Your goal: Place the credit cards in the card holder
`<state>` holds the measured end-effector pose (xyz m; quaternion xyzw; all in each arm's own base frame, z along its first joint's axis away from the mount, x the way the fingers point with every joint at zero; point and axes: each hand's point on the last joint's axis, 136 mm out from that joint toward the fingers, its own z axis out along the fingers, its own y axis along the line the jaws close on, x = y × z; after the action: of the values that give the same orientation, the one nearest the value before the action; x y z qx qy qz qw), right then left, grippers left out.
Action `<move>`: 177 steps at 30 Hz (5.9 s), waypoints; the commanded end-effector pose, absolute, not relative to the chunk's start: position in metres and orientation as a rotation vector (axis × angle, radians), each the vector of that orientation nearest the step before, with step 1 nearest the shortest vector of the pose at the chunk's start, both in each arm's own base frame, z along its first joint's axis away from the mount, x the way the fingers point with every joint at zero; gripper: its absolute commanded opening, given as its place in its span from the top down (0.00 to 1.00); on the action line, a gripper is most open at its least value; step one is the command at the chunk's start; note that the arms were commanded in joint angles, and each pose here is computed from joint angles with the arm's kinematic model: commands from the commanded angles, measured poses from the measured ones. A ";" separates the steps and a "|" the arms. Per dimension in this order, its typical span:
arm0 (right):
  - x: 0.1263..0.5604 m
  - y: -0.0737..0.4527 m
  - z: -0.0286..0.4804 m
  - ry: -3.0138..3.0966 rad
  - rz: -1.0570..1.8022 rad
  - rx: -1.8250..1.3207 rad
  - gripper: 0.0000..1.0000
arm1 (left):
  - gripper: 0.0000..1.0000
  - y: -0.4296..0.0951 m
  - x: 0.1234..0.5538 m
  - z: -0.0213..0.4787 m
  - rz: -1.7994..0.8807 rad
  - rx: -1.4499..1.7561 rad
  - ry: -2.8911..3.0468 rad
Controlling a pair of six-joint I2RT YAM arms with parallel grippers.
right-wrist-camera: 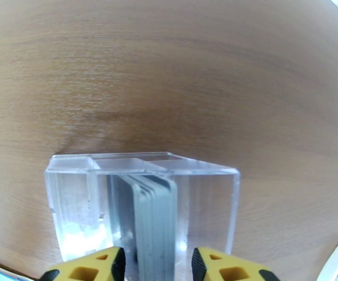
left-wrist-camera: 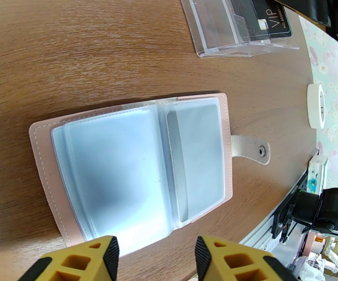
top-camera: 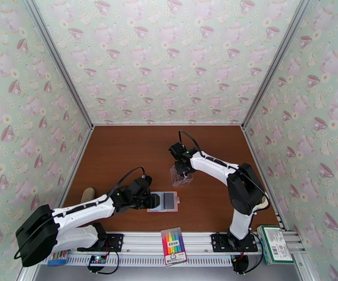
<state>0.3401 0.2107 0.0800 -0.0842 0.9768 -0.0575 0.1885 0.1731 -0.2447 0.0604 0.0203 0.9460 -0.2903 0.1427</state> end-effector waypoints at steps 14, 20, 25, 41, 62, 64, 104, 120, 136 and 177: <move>0.345 0.193 0.089 2.726 -0.309 -0.242 0.63 | 0.50 -0.241 0.171 0.054 -0.832 0.053 2.745; 0.345 0.187 0.096 2.714 -0.345 -0.240 0.65 | 0.50 -0.241 0.171 0.054 -0.833 0.050 2.746; 0.345 0.184 0.102 2.705 -0.368 -0.237 0.66 | 0.50 -0.241 0.170 0.054 -0.835 0.054 2.747; 0.342 0.192 0.093 2.728 -0.287 -0.248 0.48 | 0.50 -0.240 0.170 0.053 -0.830 0.051 2.747; 0.340 0.190 0.065 2.790 -0.309 -0.262 0.54 | 0.50 -0.240 0.170 0.054 -0.830 0.055 2.748; 0.340 0.190 0.065 2.791 -0.310 -0.260 0.54 | 0.50 -0.241 0.171 0.055 -0.831 0.054 2.747; 0.342 0.161 0.102 2.702 -0.499 -0.240 0.59 | 0.50 -0.243 0.170 0.051 -0.833 0.062 2.758; 0.339 0.156 0.103 2.710 -0.491 -0.230 0.68 | 0.50 -0.243 0.170 0.052 -0.834 0.057 2.756; 0.338 0.159 0.102 2.720 -0.465 -0.223 0.86 | 0.50 -0.243 0.171 0.051 -0.832 0.056 2.756; 0.291 0.198 0.169 2.613 0.292 -0.086 1.00 | 0.50 -0.251 0.173 0.086 -0.966 0.075 2.644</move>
<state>0.2962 0.1805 0.1573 -0.0335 0.9695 0.0322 0.2408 0.1703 -0.2422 0.0706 0.0218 0.9402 -0.3042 0.1519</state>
